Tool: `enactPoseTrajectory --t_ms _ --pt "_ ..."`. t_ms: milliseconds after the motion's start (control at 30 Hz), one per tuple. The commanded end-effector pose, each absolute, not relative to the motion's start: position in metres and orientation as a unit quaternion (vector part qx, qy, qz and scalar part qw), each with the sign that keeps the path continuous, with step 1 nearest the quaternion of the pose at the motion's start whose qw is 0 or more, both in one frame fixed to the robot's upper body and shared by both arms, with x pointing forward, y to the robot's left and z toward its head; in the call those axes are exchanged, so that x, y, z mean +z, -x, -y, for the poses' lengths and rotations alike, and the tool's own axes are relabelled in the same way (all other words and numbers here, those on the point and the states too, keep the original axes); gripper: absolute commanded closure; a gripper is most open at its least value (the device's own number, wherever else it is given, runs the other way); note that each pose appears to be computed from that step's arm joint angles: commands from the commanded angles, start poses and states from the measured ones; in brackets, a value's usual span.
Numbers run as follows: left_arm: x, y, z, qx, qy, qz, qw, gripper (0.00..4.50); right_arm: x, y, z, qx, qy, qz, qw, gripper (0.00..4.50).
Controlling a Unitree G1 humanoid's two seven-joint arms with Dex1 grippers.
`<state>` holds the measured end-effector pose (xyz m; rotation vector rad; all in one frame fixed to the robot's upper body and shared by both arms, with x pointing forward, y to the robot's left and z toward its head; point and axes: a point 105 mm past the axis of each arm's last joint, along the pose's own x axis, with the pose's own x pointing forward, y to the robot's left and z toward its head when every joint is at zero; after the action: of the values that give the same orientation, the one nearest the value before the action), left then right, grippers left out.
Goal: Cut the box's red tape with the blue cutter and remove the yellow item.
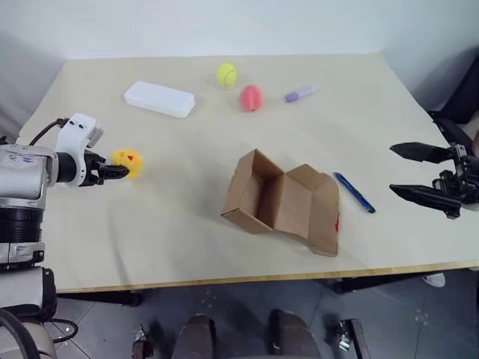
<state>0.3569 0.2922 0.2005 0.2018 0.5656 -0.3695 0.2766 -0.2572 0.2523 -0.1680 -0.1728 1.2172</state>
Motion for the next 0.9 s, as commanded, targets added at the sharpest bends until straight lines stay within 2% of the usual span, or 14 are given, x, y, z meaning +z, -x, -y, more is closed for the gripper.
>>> enactPoseTrajectory --t_ms 33,67,233,333,467,567,600,667,800,900 --pt "0.218 -0.348 -0.297 -0.175 -0.099 -0.252 0.947 0.26 0.257 -0.268 0.255 0.602 0.089 0.091 0.788 0.0" --pt "0.22 -0.345 -0.299 -0.172 -0.101 -0.25 0.948 0.03 0.257 -0.268 0.255 0.603 0.089 0.09 0.788 0.0" --pt "0.236 -0.33 -0.302 -0.177 -0.111 -0.236 0.949 0.03 0.256 -0.27 0.255 0.603 0.09 0.087 0.788 0.0" --pt "0.237 -0.314 -0.288 -0.235 -0.134 -0.223 0.936 0.03 0.255 -0.271 0.255 0.603 0.09 0.085 0.788 0.0" --pt "0.232 -0.294 -0.26 -0.329 -0.152 -0.14 0.921 0.03 0.254 -0.27 0.257 0.601 0.092 0.084 0.79 0.0" --pt "0.223 -0.281 -0.248 -0.379 -0.114 -0.081 0.915 0.03 0.249 -0.267 0.262 0.594 0.1 0.067 0.796 0.0" --pt "0.225 -0.277 -0.247 -0.378 -0.109 -0.028 0.919 0.03 0.243 -0.266 0.266 0.589 0.105 0.05 0.799 0.0" --pt "0.224 -0.272 -0.252 -0.353 -0.115 0.033 0.928 0.03 0.234 -0.264 0.272 0.583 0.112 0.024 0.805 0.0" --pt "0.175 -0.256 -0.259 -0.35 -0.105 -0.052 0.929 0.03 0.219 -0.263 0.284 0.564 0.11 -0.001 0.819 0.0" --pt "0.163 -0.252 -0.265 -0.336 -0.089 -0.053 0.936 0.03 0.216 -0.264 0.286 0.559 0.105 0.005 0.822 0.0"
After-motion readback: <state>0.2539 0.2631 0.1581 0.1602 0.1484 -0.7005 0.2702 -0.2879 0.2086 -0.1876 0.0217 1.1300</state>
